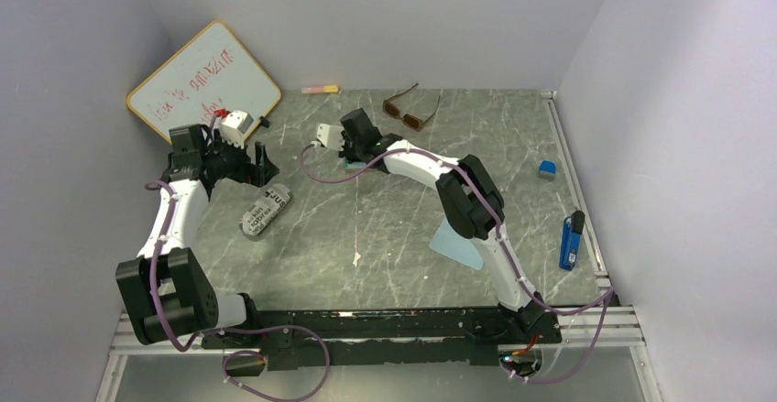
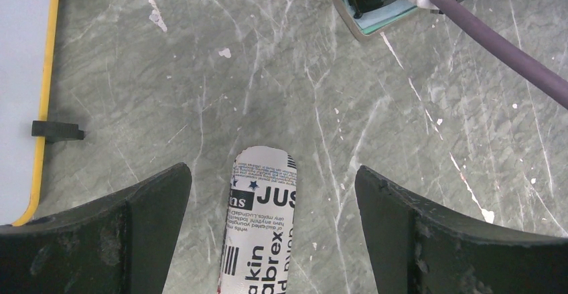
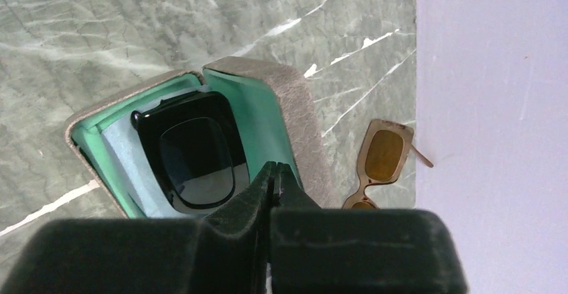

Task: Organize the sunglasses
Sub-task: Place the sunglasses in the sunglasses case.

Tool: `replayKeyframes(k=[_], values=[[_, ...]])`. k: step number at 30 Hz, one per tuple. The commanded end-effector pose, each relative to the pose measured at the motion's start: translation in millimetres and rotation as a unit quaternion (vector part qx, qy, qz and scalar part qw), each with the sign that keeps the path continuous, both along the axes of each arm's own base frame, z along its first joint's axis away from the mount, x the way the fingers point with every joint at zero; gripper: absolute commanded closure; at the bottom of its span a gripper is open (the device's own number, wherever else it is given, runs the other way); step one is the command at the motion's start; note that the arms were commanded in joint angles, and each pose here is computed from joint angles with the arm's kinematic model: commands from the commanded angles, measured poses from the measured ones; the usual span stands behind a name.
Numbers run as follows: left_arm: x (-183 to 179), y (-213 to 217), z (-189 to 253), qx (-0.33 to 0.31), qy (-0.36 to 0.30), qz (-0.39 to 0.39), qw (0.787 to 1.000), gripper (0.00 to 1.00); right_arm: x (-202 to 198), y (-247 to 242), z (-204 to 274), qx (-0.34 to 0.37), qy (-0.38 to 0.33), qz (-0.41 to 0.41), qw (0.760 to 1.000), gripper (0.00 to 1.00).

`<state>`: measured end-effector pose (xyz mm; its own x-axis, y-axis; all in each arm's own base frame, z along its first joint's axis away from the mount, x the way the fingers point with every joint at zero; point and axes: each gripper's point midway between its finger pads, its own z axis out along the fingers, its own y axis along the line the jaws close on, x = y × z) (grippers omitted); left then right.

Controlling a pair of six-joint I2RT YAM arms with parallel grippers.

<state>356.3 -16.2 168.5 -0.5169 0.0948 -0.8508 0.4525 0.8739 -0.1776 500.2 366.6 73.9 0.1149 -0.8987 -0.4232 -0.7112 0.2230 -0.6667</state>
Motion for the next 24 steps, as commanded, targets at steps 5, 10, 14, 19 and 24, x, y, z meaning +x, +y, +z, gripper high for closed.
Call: replayKeyframes(k=[5,10,14,19,24], values=[[0,-3,1,-0.018,0.001,-0.008,1.000,0.04,8,6,0,-0.005,-0.013,0.002,1.000,1.00],[0,-3,1,-0.019,0.001,-0.009,1.000,0.04,2,6,-6,-0.006,0.001,0.008,1.000,1.00],[0,-4,1,-0.019,0.000,-0.009,1.000,0.04,1,6,-7,-0.006,0.005,0.010,1.000,1.00],[-1,-4,2,-0.019,-0.001,-0.009,1.000,0.04,-4,4,-17,-0.017,0.022,0.015,1.000,1.00],[-1,-4,2,-0.019,-0.001,-0.010,1.000,0.04,-4,2,-17,-0.017,0.017,0.010,1.000,1.00]])
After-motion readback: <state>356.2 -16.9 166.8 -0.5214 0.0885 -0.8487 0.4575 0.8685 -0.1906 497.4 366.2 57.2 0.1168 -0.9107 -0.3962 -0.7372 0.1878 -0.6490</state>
